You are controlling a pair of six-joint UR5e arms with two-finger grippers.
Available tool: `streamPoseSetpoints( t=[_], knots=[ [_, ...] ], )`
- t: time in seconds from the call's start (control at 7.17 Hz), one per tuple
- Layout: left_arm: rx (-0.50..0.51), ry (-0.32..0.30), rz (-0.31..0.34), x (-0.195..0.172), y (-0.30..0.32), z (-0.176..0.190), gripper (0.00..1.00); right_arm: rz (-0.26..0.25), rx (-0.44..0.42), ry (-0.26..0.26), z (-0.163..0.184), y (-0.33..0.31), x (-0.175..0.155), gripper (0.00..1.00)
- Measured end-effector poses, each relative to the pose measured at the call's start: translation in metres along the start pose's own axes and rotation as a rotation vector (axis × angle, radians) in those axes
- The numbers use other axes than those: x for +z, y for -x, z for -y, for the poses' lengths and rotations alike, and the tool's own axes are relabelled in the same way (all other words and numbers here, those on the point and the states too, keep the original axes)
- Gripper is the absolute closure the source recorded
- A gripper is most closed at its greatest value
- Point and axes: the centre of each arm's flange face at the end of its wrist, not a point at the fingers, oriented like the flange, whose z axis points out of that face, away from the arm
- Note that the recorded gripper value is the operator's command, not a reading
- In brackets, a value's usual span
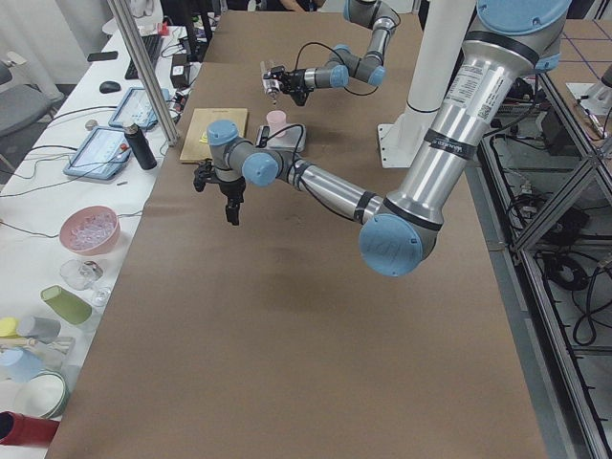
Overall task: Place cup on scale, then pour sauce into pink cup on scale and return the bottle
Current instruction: 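Tilt the bottle spout into the pink cup, then turn it upright, then carry the bottle with the right gripper back to its starting spot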
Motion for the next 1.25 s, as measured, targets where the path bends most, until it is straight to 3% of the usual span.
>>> streamPoseSetpoints(
  t=[0.28,0.7,0.98,1.25],
  knots=[
    [0.0,-0.001,0.0,0.0,0.0,0.0,0.02,0.01,0.107,-0.015,-0.001,-0.001,0.0,1.0],
    [0.001,-0.001,0.0,0.0,-0.002,0.001,0.02,0.091,0.419,-0.08,-0.013,0.006,0.003,1.0],
    [-0.001,-0.003,-0.001,-0.002,-0.004,0.001,0.02,0.199,0.707,-0.158,-0.034,0.003,0.0,1.0],
    [-0.003,-0.007,-0.004,-0.004,-0.007,0.002,0.02,0.319,0.947,-0.201,-0.077,-0.02,-0.009,1.0]
  ],
)
